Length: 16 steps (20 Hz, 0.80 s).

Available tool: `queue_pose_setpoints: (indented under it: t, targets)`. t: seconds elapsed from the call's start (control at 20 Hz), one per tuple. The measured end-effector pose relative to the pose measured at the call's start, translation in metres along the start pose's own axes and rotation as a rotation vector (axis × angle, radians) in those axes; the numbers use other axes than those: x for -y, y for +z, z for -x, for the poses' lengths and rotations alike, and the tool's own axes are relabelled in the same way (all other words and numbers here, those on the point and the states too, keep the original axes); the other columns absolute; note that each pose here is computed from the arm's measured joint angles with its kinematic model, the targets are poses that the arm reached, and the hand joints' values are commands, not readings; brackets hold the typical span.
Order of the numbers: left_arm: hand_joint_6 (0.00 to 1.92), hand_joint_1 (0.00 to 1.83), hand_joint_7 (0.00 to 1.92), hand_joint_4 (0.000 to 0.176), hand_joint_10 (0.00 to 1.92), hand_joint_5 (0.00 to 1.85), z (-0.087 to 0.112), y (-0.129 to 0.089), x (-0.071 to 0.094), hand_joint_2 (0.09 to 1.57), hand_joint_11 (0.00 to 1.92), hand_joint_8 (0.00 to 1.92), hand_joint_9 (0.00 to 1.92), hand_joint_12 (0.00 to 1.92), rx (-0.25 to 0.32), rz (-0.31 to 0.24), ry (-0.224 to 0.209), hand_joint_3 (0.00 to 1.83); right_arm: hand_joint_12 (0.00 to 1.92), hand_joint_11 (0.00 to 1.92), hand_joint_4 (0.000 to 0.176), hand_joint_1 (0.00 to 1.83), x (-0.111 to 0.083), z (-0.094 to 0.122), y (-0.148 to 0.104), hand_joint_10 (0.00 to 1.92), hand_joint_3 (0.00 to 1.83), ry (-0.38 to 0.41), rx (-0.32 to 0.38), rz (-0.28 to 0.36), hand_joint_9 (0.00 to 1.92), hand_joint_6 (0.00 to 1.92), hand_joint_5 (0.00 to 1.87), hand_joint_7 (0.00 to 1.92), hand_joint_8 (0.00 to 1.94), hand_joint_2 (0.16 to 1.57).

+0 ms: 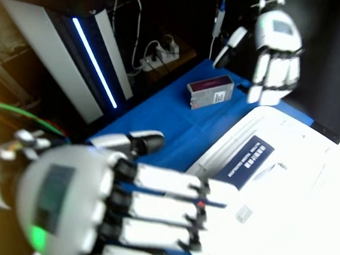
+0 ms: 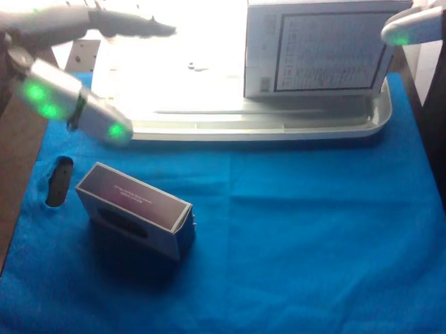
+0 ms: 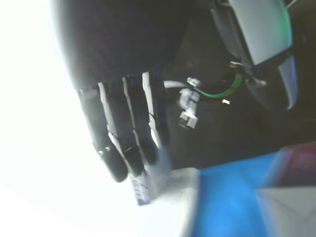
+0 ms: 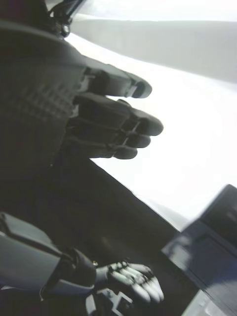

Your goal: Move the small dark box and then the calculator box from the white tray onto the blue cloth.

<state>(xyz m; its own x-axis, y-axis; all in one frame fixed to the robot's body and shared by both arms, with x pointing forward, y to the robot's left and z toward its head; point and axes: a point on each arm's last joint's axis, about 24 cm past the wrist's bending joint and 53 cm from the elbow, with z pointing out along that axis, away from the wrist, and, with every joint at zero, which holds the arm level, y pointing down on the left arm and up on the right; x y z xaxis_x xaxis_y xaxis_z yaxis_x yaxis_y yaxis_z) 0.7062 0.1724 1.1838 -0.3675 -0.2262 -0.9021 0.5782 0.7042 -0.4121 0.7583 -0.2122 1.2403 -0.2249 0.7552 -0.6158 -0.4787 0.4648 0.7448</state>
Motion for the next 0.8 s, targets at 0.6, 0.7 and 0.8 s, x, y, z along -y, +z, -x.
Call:
queue_pose_setpoints:
  t: [0.6, 0.7, 0.8]
  targets:
    - [0.0, 0.49, 0.0, 0.176, 0.0, 0.0, 0.014, 0.006, -0.023, 0.76, 0.0, 0.0, 0.0, 0.0, 0.053, 0.055, -0.052, 0.01, 1.33, 0.19, 0.029, 0.61, 0.033, -0.047, 0.057, 0.05, 0.0, -0.023, -0.167, -0.15, 0.4, 0.0, 0.13, 0.16, 0.0, 0.67]
    - [0.0, 0.49, 0.0, 0.176, 0.0, 0.0, 0.014, 0.006, -0.021, 0.76, 0.0, 0.0, 0.0, 0.0, 0.056, 0.048, -0.053, 0.01, 1.3, 0.05, 0.06, 0.53, 0.036, -0.051, 0.06, 0.01, 0.0, -0.015, -0.174, -0.156, 0.32, 0.0, 0.01, 0.17, 0.0, 0.67]
    - [0.0, 0.46, 0.0, 0.176, 0.0, 0.0, 0.015, 0.006, -0.019, 0.76, 0.02, 0.0, 0.0, 0.01, 0.058, 0.042, -0.052, 0.01, 1.22, 0.0, 0.104, 0.52, 0.038, -0.059, 0.061, 0.0, 0.0, -0.03, -0.192, -0.162, 0.27, 0.0, 0.0, 0.2, 0.0, 0.65]
